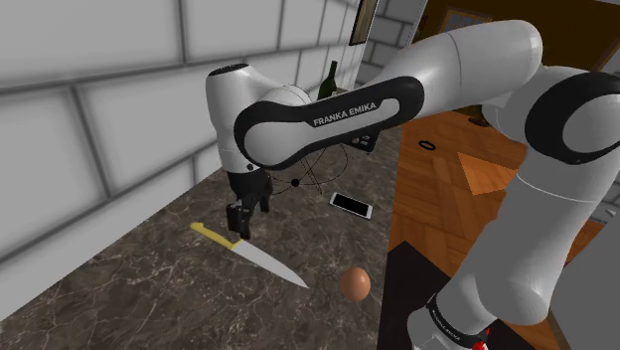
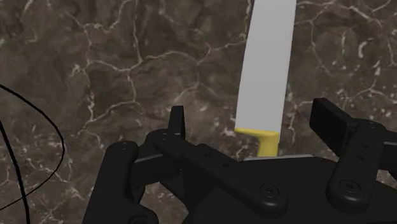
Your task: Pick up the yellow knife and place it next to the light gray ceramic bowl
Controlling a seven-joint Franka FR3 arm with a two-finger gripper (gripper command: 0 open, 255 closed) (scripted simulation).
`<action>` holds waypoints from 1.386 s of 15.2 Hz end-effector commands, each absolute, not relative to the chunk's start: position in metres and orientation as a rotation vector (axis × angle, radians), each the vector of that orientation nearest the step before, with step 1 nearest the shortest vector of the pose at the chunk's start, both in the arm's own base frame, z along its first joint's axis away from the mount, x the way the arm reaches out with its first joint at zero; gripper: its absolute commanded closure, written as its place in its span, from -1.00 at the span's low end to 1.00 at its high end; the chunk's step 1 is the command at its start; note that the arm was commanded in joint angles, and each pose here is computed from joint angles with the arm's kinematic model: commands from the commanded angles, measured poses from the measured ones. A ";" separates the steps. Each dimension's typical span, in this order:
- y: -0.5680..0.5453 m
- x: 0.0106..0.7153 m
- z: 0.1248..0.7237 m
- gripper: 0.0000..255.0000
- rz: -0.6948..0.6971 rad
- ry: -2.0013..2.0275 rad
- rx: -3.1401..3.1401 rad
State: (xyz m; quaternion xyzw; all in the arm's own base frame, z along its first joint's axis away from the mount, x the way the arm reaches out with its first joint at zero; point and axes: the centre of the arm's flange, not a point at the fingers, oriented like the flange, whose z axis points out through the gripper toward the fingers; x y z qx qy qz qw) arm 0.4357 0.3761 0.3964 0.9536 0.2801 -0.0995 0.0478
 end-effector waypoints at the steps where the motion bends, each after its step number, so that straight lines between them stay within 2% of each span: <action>1: 0.398 0.443 0.389 -1.00 -0.269 0.899 2.889; 5: 0.441 0.454 0.377 -1.00 -0.213 0.977 2.852; 13: 0.435 0.451 0.337 -1.00 -0.213 0.977 2.852; 20: 0.435 0.451 0.337 -1.00 -0.213 0.977 2.852; 21: 0.435 0.451 0.337 1.00 -0.213 0.977 2.852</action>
